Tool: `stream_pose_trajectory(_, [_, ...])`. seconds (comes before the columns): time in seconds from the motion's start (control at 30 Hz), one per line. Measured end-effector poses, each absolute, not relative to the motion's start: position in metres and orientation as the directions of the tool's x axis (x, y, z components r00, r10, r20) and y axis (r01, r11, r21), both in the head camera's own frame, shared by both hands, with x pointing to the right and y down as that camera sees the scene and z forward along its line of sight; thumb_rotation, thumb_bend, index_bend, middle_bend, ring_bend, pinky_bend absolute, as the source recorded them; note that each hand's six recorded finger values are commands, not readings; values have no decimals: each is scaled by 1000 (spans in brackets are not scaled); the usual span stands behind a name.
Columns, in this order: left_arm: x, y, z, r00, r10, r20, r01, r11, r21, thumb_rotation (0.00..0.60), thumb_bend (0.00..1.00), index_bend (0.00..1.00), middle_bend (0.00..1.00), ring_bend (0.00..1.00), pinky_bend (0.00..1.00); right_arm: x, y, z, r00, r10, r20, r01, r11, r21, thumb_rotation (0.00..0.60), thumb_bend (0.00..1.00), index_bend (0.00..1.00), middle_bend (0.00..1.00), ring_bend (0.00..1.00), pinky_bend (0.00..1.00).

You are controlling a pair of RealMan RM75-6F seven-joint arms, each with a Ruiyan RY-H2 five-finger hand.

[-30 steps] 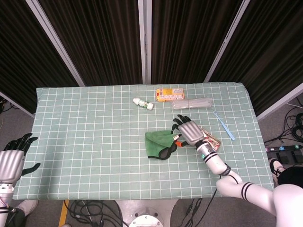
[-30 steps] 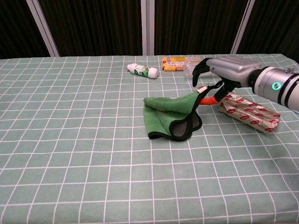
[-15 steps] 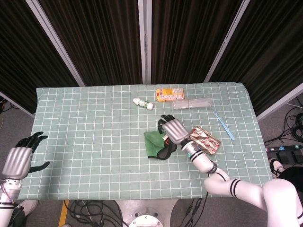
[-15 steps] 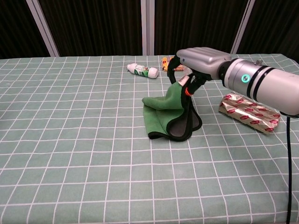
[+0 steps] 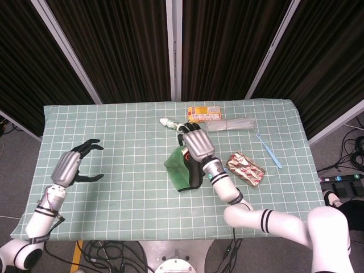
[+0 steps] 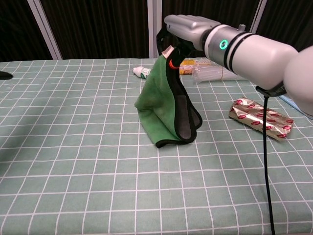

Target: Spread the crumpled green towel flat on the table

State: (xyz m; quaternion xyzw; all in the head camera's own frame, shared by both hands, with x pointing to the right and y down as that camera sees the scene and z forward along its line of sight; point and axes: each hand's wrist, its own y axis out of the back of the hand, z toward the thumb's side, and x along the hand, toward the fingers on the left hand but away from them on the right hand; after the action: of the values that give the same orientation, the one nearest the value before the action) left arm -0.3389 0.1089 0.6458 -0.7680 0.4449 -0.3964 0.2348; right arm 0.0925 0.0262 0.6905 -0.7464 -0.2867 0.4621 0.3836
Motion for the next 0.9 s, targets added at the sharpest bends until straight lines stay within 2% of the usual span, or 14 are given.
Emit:
stream_pose_trajectory(0.3, [-289,80,680,326,-816,477,-519,-576,-631,600,70,362,291,287,334,65,6,664,275,853,-444,123,-489,-864,600,490,691,203,134,158])
stream_pose_trajectory(0.47, [-276,68,688,323,-805,498,-549,-588,-594,600,59,361,291,288,336,59,-4,646,235,892,-385,55,-408,-911,596,490,686,203,125,147])
stream_pose_trajectory(0.73, [-274,67,700,309,-782,541,-549,-611,-570,600,43,353,291,287,344,44,-7,629,220,923,-316,-99,-301,-948,517,491,674,195,89,116])
stream_pose_trajectory(0.9, [-281,69,710,279,-764,582,-558,-622,-550,600,33,344,290,287,345,20,-4,620,228,940,-255,-210,-208,-955,510,491,668,191,71,95])
